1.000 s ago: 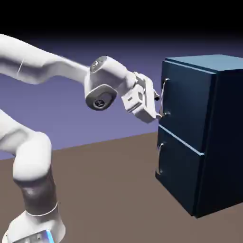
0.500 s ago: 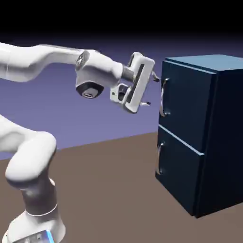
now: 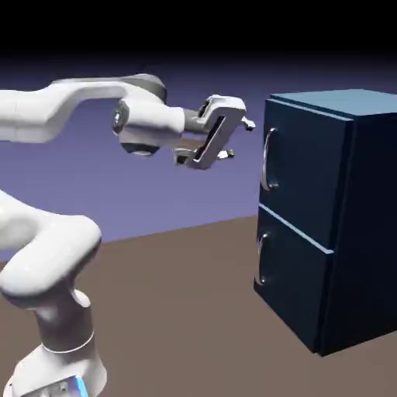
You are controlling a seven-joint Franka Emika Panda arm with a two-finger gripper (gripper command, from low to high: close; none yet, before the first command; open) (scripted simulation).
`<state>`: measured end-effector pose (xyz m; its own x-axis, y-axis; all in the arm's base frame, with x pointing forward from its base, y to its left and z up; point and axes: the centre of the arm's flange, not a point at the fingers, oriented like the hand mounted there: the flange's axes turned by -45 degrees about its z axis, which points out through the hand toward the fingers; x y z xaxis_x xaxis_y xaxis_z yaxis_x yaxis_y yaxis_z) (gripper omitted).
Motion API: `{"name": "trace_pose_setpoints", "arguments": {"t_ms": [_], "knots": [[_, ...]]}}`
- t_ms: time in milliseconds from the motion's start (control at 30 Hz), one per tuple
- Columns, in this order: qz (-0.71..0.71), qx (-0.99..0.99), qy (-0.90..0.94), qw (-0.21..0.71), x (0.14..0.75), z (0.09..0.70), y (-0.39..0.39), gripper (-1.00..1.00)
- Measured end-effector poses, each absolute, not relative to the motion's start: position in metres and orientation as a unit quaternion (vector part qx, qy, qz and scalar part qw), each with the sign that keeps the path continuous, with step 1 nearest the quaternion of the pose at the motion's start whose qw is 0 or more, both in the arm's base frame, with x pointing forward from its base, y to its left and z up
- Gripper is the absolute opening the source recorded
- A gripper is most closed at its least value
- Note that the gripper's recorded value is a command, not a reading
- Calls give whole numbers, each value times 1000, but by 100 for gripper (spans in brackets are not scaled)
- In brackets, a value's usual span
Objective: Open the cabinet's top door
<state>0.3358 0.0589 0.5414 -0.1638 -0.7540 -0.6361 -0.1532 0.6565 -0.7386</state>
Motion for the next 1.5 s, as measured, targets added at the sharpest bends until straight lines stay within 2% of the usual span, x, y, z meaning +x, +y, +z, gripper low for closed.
{"name": "trace_pose_setpoints", "arguments": {"t_ms": [633, 800, 833, 1067, 1500], "knots": [[-30, 15, 709, 705, 379, 454, 97, 0], [-24, 23, 707, 707, 427, 451, 94, 0], [-23, 23, 707, 707, 430, 451, 94, -100], [-13, 14, 707, 707, 423, 451, 90, -100], [114, -111, 697, 699, 348, 451, 27, -100]]}}
